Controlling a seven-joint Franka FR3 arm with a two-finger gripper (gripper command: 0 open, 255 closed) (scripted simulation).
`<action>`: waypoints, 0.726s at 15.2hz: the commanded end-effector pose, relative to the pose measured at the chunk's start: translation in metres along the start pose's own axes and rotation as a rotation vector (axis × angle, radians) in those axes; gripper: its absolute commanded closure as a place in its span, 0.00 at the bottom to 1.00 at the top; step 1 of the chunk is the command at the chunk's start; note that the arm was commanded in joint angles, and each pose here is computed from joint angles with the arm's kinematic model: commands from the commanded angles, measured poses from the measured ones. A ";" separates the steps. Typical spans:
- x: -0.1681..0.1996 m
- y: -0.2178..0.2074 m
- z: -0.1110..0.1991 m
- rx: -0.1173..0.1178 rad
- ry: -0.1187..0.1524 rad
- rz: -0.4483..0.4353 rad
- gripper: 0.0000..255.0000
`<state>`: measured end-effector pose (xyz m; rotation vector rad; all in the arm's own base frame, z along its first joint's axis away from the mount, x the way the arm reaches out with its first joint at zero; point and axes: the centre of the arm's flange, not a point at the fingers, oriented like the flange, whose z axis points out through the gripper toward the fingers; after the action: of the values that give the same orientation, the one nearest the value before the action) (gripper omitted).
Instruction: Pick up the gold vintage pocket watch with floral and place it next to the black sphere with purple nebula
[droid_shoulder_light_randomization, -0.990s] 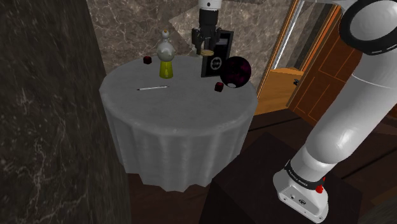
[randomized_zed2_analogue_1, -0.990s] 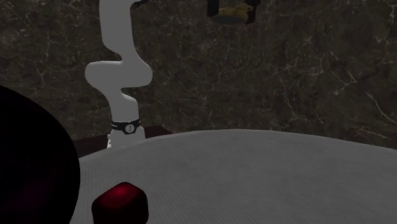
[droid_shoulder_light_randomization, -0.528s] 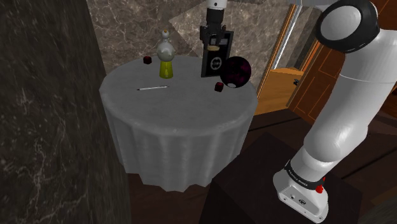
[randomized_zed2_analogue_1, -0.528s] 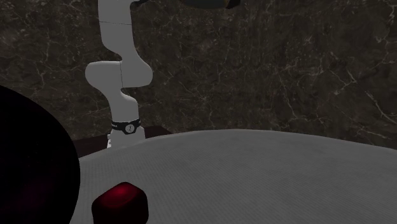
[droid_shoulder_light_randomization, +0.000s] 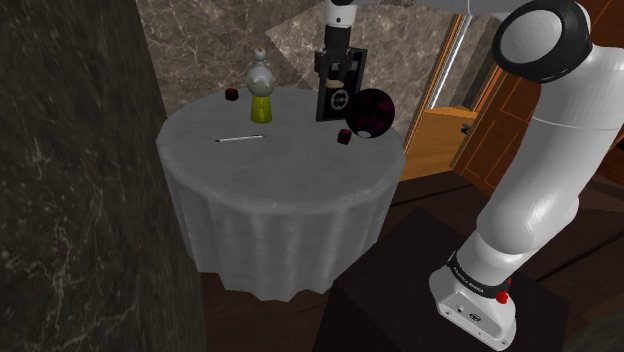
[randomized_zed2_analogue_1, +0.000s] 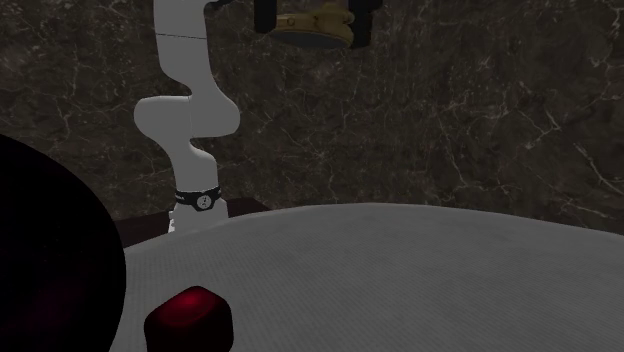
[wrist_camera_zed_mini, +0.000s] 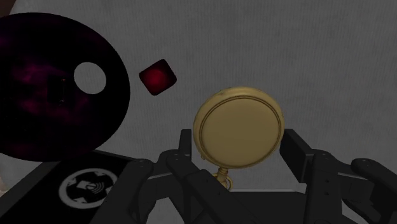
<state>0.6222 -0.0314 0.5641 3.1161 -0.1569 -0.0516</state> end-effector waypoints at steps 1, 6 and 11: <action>0.001 0.001 0.011 0.000 0.001 0.000 1.00; 0.002 0.000 0.038 0.000 0.001 0.000 1.00; 0.003 0.000 0.064 0.000 0.001 0.000 1.00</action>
<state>0.6227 -0.0337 0.5056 3.1162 -0.1570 -0.0515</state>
